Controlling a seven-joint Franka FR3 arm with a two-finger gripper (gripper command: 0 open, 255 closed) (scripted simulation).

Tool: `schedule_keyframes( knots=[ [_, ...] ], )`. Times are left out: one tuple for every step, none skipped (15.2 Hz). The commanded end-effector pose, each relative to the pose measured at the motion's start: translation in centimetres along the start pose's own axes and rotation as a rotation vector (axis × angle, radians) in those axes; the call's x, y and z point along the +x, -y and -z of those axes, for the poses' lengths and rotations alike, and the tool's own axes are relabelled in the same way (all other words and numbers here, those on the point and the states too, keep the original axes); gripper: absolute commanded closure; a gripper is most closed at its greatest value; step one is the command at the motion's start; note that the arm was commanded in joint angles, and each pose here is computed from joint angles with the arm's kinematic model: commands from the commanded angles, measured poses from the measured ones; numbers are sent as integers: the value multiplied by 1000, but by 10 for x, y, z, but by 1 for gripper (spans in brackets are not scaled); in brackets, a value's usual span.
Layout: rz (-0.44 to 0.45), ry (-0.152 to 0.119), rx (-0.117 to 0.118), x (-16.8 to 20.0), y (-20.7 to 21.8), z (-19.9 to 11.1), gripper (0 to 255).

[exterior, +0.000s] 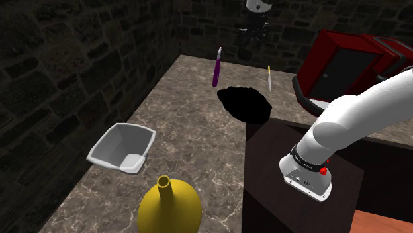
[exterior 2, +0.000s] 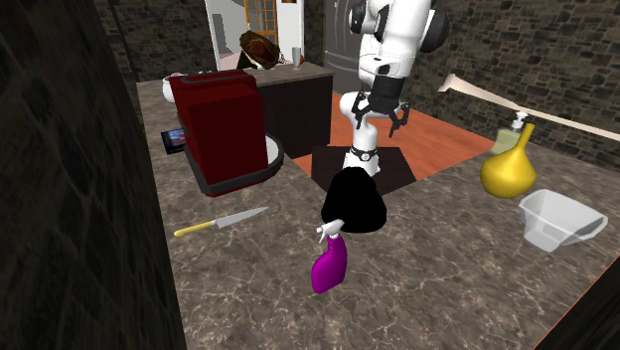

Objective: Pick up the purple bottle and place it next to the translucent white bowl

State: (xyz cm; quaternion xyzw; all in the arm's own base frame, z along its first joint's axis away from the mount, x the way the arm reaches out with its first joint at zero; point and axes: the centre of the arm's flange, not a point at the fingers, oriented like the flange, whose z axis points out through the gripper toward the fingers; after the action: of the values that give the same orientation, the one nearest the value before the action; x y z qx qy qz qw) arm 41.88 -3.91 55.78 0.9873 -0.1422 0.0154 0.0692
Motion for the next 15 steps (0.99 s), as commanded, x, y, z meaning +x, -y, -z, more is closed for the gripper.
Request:
schedule_keyframes(
  knots=[
    [-28,1,-19,26,7,-12,0],
    [-42,1,-28,38,10,-17,0],
    [-55,2,-38,50,12,-22,0],
    [-69,2,-47,63,15,-27,0],
    [-83,3,-57,75,17,-32,0],
    [-96,3,-66,87,19,-37,0],
    [-110,4,-76,100,21,-43,0],
    [-124,4,-85,112,23,-48,0],
    [-137,5,-95,124,24,-53,0],
    [-151,5,-104,137,26,-58,0],
    [-165,6,-114,149,27,-64,0],
    [-178,6,-123,162,27,-69,0],
    [-192,7,-133,174,28,-74,0],
    [-206,7,-142,187,28,-80,0],
    [-219,8,-152,199,29,-85,0]
  ],
)
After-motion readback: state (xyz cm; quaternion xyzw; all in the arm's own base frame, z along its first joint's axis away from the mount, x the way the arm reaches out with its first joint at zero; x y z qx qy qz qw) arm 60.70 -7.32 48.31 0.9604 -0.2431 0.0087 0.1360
